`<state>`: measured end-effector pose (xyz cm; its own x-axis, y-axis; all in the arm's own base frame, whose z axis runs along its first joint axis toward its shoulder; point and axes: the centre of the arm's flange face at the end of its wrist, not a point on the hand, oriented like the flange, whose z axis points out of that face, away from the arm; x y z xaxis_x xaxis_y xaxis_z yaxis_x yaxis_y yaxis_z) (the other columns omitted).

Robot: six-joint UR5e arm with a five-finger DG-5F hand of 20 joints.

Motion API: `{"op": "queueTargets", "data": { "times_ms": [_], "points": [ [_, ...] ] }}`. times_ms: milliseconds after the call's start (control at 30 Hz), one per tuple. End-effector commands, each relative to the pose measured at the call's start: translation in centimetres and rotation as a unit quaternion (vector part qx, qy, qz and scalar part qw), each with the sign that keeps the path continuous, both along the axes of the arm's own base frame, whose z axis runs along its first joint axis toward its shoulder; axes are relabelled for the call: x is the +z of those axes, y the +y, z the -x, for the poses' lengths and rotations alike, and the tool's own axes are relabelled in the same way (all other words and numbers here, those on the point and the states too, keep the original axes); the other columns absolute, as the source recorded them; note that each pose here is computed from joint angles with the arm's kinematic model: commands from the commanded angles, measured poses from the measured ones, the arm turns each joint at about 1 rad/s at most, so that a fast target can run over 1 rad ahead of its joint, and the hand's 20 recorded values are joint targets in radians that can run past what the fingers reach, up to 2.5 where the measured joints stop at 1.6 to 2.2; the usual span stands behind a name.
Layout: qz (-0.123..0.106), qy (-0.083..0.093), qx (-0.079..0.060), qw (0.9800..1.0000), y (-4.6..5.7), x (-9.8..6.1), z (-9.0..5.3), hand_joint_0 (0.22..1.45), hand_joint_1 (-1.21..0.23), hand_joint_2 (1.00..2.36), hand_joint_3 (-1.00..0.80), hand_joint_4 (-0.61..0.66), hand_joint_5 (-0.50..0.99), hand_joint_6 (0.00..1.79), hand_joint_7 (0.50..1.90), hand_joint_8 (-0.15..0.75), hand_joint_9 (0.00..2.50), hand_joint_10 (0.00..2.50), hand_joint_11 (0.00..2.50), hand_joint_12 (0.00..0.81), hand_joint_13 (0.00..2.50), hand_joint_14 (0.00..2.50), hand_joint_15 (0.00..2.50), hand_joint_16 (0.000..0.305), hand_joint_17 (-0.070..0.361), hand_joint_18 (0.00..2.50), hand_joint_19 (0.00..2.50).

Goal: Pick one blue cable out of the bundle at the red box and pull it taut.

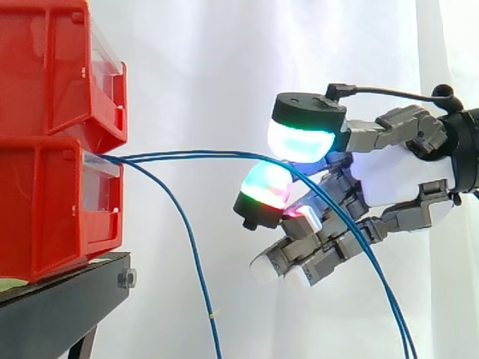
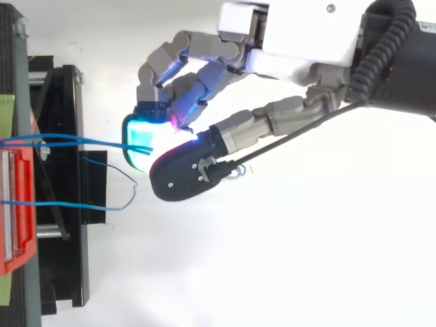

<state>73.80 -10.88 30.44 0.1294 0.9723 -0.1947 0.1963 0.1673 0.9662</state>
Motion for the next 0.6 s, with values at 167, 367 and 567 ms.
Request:
{"op": "queueTargets", "data": {
  "times_ms": [167, 367, 567],
  "points": [
    [0.001, 0.002, -0.001, 1.0000, 0.00, 0.00, 0.05, 0.62, -0.69, 1.01, -0.31, 0.08, -0.18, 0.92, 0.98, 0.320, 0.97, 0.01, 1.13, 0.381, 0.56, 0.01, 0.34, 0.049, 0.110, 0.55, 0.25],
    [0.000, 0.005, -0.001, 1.0000, 0.11, -0.12, 0.13, 0.65, -0.77, 1.02, -0.28, 0.02, -0.18, 0.92, 1.01, 0.319, 0.96, 0.01, 1.12, 0.379, 0.57, 0.01, 0.33, 0.049, 0.109, 0.57, 0.24],
    [-0.002, 0.025, 0.003, 0.9997, 0.65, -0.37, 0.52, 0.74, -0.83, 1.01, -0.35, -0.06, -0.20, 0.94, 1.07, 0.306, 0.96, 0.01, 1.12, 0.367, 0.58, 0.01, 0.32, 0.048, 0.107, 0.59, 0.21]
  ]
}}
